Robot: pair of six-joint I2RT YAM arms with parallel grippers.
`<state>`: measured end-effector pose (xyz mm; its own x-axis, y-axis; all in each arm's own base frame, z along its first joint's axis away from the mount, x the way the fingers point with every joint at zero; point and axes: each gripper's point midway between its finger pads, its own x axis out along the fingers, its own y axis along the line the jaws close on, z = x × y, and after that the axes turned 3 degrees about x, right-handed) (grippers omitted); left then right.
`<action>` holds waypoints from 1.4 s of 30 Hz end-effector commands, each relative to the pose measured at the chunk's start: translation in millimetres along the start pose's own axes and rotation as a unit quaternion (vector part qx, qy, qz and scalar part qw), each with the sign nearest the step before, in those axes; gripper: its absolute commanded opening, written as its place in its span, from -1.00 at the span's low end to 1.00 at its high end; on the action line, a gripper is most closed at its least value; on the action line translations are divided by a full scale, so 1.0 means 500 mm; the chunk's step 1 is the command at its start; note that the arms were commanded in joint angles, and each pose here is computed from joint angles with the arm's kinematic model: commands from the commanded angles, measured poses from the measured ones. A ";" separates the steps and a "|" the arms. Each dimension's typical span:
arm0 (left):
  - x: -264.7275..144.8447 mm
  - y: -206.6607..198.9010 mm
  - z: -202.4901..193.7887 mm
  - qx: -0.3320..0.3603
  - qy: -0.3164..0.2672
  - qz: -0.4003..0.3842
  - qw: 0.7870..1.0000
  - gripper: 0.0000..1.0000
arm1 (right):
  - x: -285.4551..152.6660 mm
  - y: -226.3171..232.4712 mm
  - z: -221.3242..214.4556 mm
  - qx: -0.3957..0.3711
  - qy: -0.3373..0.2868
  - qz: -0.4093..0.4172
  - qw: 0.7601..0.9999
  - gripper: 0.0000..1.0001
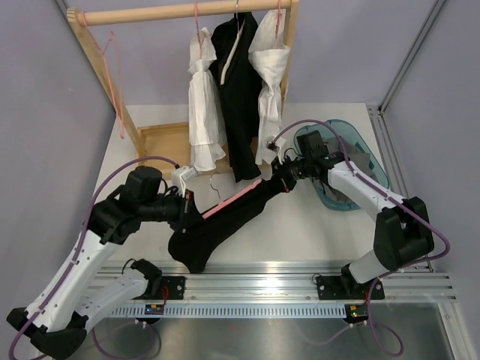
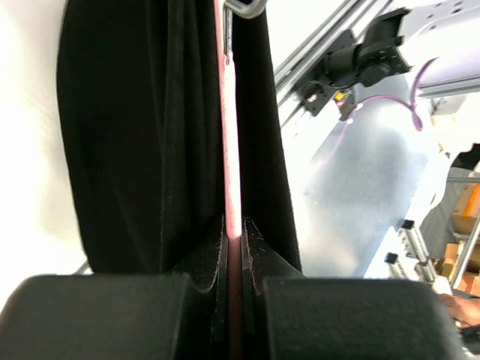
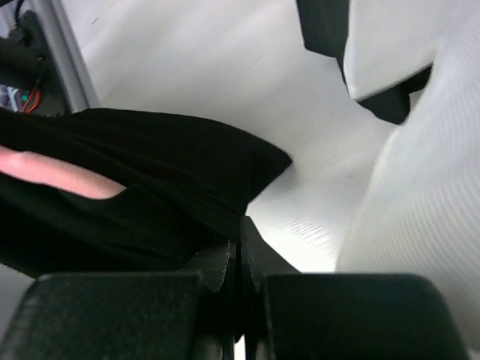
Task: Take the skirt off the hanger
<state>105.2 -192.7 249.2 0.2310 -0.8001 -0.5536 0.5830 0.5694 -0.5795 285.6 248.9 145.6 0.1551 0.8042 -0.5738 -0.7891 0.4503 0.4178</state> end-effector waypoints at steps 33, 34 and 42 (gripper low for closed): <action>0.069 -0.098 0.235 0.003 -0.295 -0.136 0.946 -1.00 | -0.076 0.203 -0.117 -0.230 0.041 0.137 0.963 -0.96; 0.078 -0.101 0.238 0.011 -0.294 -0.134 0.946 -1.00 | -0.069 0.218 -0.121 -0.241 0.048 0.144 0.958 -0.93; 0.122 -0.092 0.247 0.058 -0.283 -0.060 0.955 -1.00 | -0.076 0.189 -0.071 -0.264 0.047 0.093 0.959 0.03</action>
<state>170.7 -295.4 266.0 0.4204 -0.8870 -0.1909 0.6428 0.4397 -0.6273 165.2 249.0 161.1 -0.1290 0.8010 -0.5846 -0.9743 0.0074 0.2252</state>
